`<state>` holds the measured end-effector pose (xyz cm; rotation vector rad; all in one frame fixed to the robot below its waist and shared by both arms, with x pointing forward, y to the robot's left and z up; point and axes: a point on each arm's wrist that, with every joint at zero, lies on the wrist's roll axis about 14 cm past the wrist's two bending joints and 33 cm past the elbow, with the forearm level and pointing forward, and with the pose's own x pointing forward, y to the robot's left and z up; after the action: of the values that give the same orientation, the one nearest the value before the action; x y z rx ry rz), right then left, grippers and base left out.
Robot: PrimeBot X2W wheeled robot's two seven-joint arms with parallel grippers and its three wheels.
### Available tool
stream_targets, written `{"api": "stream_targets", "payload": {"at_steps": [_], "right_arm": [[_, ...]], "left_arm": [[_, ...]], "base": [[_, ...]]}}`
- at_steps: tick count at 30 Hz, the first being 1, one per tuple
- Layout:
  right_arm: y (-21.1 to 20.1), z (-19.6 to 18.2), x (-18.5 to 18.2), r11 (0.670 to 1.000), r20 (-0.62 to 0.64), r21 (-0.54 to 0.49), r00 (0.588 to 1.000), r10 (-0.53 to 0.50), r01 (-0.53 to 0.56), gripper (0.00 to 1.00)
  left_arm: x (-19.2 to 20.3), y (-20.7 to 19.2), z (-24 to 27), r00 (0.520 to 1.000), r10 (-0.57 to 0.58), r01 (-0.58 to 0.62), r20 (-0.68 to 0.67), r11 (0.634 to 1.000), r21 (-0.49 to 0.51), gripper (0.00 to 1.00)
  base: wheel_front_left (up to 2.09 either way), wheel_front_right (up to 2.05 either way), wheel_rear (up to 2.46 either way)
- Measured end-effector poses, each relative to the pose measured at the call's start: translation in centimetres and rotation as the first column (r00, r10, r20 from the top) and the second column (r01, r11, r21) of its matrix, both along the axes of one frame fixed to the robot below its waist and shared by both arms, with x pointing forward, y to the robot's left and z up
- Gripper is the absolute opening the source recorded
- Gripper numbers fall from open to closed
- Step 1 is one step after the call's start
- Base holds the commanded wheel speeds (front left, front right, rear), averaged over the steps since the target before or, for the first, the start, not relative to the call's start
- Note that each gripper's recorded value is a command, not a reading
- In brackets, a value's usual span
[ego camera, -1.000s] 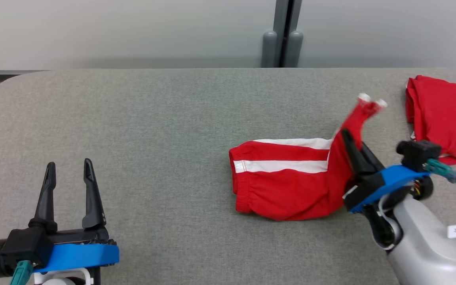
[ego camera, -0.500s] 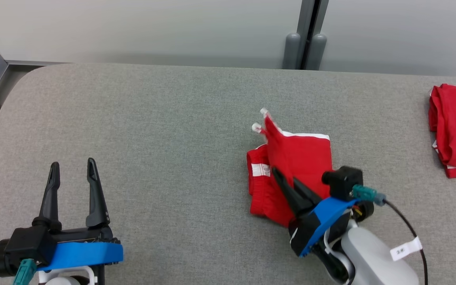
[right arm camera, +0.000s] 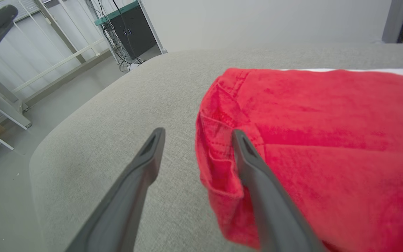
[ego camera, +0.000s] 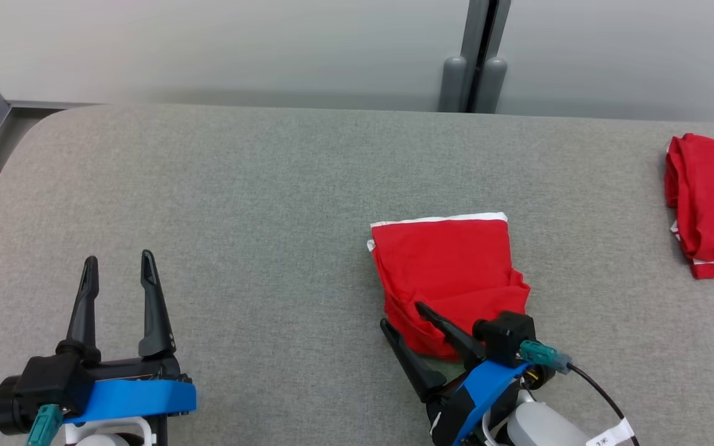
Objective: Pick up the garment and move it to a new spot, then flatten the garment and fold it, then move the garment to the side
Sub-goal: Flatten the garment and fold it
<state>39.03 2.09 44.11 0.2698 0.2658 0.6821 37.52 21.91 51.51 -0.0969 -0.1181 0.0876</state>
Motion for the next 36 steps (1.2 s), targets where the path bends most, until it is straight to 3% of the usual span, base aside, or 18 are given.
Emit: {"api": "stream_targets", "payload": {"at_steps": [6, 12, 20, 27, 36], "right_arm": [[-1.8, 2.1, 0.1, 0.999, 0.085, 0.019, 0.995, -0.046, 0.044, 1.00], [-6.2, 4.9, 1.0, 0.984, 0.182, 0.041, 0.967, -0.180, 0.175, 1.00], [-13.7, 7.8, 0.7, 0.916, 0.279, 0.070, 0.874, -0.399, 0.396, 1.00], [-18.2, 8.6, -0.8, 0.846, 0.315, 0.077, 0.793, -0.522, 0.527, 1.00], [-19.5, 7.5, -2.3, 0.809, 0.306, 0.048, 0.763, -0.570, 0.585, 1.00]], "left_arm": [[0.3, -1.0, 0.2, 0.999, -0.035, 0.035, 0.009, 0.999, -0.003, 1.00], [0.9, -2.8, 0.4, 0.996, -0.092, 0.092, 0.015, 0.996, -0.002, 1.00], [1.3, -4.8, -0.2, 0.989, -0.151, 0.151, -0.003, 0.989, 0.009, 1.00], [1.0, -5.5, -0.9, 0.986, -0.166, 0.167, -0.028, 0.986, 0.026, 1.00], [-0.4, -4.4, -1.9, 0.990, -0.124, 0.126, -0.064, 0.991, 0.032, 1.00]], "base": [[0.00, 0.00, 0.00], [0.00, 0.00, 0.00], [0.00, 0.00, 0.00], [0.00, 0.00, 0.00], [0.00, 0.00, 0.00]]}}
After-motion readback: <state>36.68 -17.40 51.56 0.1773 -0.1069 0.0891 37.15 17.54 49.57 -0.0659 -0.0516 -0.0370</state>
